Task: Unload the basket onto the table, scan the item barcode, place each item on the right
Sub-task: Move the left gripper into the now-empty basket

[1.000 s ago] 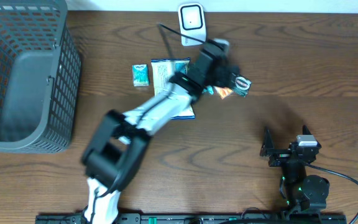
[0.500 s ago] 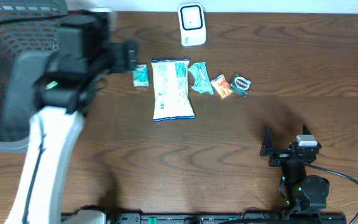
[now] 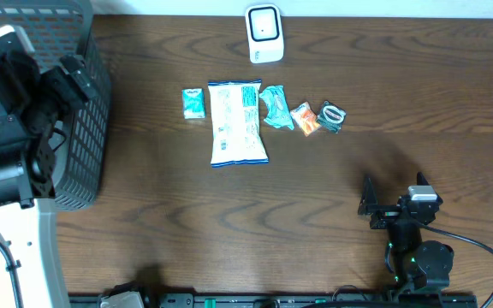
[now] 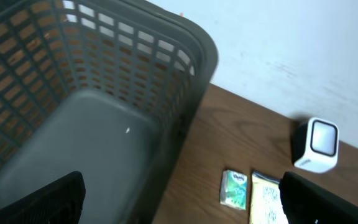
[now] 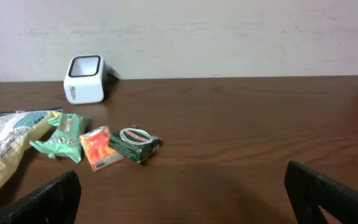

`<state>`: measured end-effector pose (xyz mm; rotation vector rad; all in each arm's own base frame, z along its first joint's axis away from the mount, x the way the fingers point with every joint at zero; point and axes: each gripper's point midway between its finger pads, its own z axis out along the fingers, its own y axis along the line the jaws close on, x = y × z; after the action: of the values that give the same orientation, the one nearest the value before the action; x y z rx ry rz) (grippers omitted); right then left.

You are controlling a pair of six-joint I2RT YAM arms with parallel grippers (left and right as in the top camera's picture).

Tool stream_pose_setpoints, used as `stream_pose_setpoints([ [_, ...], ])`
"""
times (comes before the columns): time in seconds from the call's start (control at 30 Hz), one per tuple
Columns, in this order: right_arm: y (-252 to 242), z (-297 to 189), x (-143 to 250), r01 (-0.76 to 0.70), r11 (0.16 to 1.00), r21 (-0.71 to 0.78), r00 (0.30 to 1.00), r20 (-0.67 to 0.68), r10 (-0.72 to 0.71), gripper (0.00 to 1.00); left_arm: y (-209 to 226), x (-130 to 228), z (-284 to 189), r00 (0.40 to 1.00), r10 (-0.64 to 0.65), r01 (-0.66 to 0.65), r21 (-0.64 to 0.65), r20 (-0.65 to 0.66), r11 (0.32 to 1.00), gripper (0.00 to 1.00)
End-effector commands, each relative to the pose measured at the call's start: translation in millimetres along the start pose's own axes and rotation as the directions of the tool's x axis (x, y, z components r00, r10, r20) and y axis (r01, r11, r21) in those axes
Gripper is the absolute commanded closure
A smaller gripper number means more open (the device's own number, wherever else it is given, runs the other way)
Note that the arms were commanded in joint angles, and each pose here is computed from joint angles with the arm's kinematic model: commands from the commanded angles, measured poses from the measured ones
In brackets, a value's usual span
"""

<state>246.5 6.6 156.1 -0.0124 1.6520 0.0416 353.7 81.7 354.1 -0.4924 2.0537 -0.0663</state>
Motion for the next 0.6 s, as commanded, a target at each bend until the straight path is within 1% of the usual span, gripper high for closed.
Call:
stream_pose_setpoints([
  [0.0,-2,0,1,-0.011,1.0,0.011,1.0,-0.001,0.011,0.01,31,-13,-4,0.997,-0.052,0.06,-0.13,0.063,0.99,0.02],
  [0.03,-2,0,1,-0.012,1.0,0.011,1.0,-0.001,0.012,0.01,53,-24,-8,0.981,-0.139,0.165,-0.21,0.132,0.964,0.02],
  [0.07,-2,0,1,-0.011,1.0,0.011,1.0,-0.001,0.011,0.01,66,-28,-11,0.964,-0.204,0.241,-0.237,0.171,0.941,0.02],
  [0.1,-2,0,1,-0.011,1.0,0.011,1.0,-0.001,0.011,0.01,81,-31,-15,0.929,-0.3,0.35,-0.252,0.217,0.902,0.02],
  [0.13,-2,0,1,-0.011,1.0,0.011,1.0,-0.001,0.011,0.01,94,-31,-18,0.898,-0.366,0.425,-0.262,0.245,0.867,0.03],
  [0.2,-2,0,1,-0.011,1.0,0.011,1.0,-0.001,0.011,0.01,113,-29,-20,0.864,-0.426,0.495,-0.29,0.27,0.819,0.02],
  [0.43,-2,0,1,-0.011,1.0,0.011,1.0,-0.001,0.011,0.01,122,-4,-14,0.872,-0.451,0.489,-0.36,0.19,0.794,0.02],
  [0.57,-2,0,1,-0.011,1.0,0.011,1.0,-0.001,0.011,0.01,123,3,-14,0.874,-0.457,0.485,-0.377,0.166,0.789,0.02],
])
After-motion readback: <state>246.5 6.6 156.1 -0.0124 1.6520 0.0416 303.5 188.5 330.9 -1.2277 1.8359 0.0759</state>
